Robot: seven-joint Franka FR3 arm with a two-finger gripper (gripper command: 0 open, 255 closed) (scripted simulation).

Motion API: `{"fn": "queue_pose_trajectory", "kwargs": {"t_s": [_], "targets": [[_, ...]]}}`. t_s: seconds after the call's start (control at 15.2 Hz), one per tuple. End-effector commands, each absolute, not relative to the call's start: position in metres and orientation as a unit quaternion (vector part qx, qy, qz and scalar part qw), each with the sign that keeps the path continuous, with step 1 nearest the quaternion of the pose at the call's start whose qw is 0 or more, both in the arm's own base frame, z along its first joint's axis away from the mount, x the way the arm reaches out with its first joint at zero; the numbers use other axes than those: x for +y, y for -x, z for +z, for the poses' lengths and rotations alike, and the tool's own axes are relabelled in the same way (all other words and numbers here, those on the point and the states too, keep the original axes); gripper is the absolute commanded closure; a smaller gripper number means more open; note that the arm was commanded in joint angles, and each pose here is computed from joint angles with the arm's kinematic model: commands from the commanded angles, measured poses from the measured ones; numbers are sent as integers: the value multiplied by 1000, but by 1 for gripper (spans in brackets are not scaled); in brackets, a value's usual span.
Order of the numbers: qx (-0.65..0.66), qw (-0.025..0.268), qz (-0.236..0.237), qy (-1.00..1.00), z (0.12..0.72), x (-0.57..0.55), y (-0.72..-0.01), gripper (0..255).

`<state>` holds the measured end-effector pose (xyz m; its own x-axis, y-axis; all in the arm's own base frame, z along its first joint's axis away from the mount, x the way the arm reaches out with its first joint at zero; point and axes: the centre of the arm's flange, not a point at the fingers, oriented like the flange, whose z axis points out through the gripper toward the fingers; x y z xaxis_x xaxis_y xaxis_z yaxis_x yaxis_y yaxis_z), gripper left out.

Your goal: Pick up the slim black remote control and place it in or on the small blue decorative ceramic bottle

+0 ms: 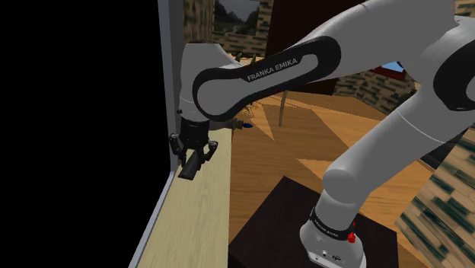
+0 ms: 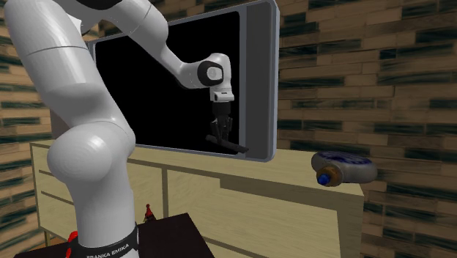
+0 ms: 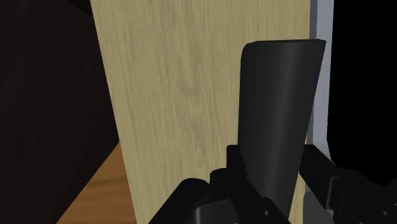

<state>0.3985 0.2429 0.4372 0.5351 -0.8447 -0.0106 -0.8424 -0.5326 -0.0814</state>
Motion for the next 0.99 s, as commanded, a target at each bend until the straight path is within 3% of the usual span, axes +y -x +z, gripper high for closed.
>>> {"fn": "queue_pose_trajectory", "kwargs": {"t_s": [0.0, 0.92], "targets": [[482, 38, -15, 875, 448, 242, -397, 255], [482, 38, -15, 875, 522, 242, -397, 255]]}}
